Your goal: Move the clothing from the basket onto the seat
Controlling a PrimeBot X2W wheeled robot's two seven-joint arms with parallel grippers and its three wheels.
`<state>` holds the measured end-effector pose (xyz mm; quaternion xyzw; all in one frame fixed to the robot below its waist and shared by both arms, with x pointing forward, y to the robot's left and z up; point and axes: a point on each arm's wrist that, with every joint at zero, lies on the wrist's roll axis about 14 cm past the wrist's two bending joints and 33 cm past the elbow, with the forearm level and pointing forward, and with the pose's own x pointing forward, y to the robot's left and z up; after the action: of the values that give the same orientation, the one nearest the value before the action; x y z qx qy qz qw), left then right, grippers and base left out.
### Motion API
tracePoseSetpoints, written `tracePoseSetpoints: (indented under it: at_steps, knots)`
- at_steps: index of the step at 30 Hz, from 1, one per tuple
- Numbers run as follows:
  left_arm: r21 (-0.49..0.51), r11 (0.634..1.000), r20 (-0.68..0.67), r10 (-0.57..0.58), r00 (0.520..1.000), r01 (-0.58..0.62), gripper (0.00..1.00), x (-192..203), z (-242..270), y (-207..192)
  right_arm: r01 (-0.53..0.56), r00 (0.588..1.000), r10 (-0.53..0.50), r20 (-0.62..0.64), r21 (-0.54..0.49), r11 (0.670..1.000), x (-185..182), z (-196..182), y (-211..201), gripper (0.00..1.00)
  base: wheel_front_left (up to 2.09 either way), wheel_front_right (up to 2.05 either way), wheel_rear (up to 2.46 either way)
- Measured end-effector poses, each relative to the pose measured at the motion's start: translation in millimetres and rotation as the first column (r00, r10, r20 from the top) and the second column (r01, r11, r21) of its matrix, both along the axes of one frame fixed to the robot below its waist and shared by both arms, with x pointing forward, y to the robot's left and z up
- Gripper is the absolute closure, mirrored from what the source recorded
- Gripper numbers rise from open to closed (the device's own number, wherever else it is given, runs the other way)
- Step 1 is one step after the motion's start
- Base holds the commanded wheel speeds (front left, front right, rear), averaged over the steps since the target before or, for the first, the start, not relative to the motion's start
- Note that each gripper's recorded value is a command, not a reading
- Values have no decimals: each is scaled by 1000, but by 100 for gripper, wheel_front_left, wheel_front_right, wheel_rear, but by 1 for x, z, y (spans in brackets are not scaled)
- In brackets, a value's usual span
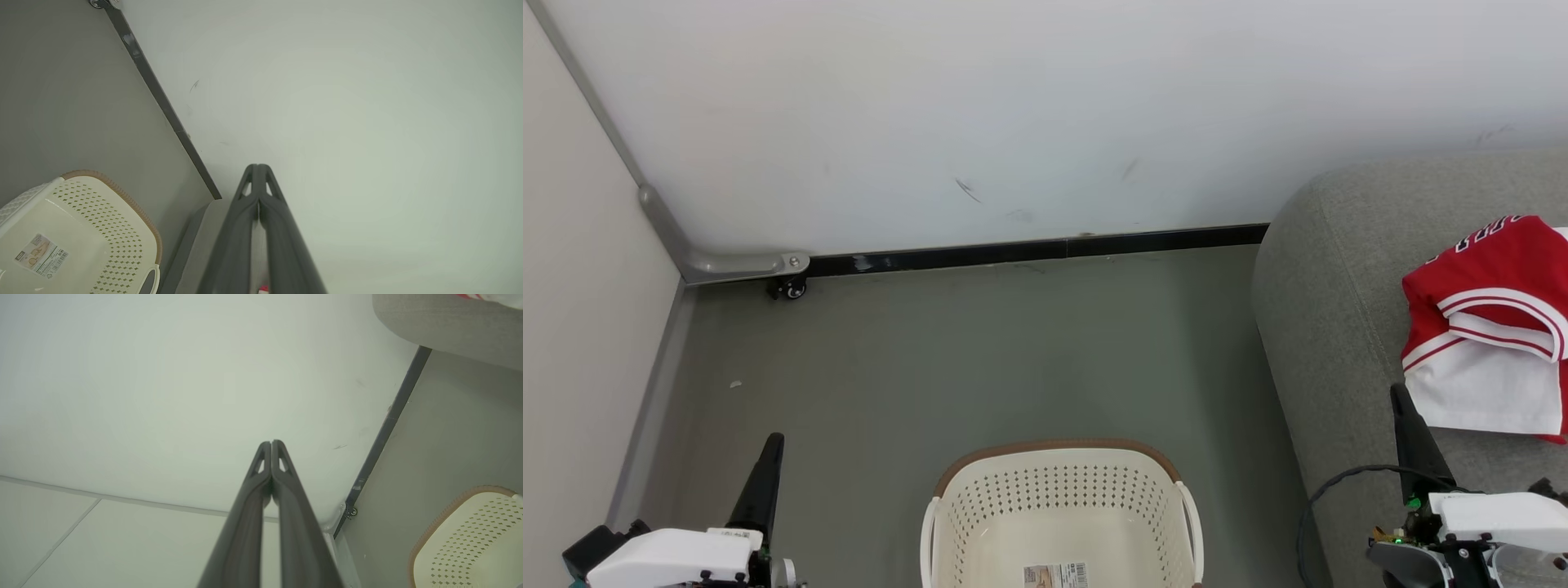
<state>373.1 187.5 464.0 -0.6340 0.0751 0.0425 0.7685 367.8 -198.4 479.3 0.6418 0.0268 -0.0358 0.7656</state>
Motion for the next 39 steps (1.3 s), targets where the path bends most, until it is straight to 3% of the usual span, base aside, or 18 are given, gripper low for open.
tracePoseSetpoints:
  at_steps: [14, 39]
  knots:
    - [-191, 981, 63, 37, 997, -24, 100, 3, 12, 3, 29, 999, -31, 9, 181, 983, 7, 3, -7, 100, 0, 0, 0]
    - [-199, 980, 69, 37, 997, -23, 100, 4, 14, 2, 33, 999, -34, 5, 182, 983, 6, 2, -9, 100, 0, 0, 0]
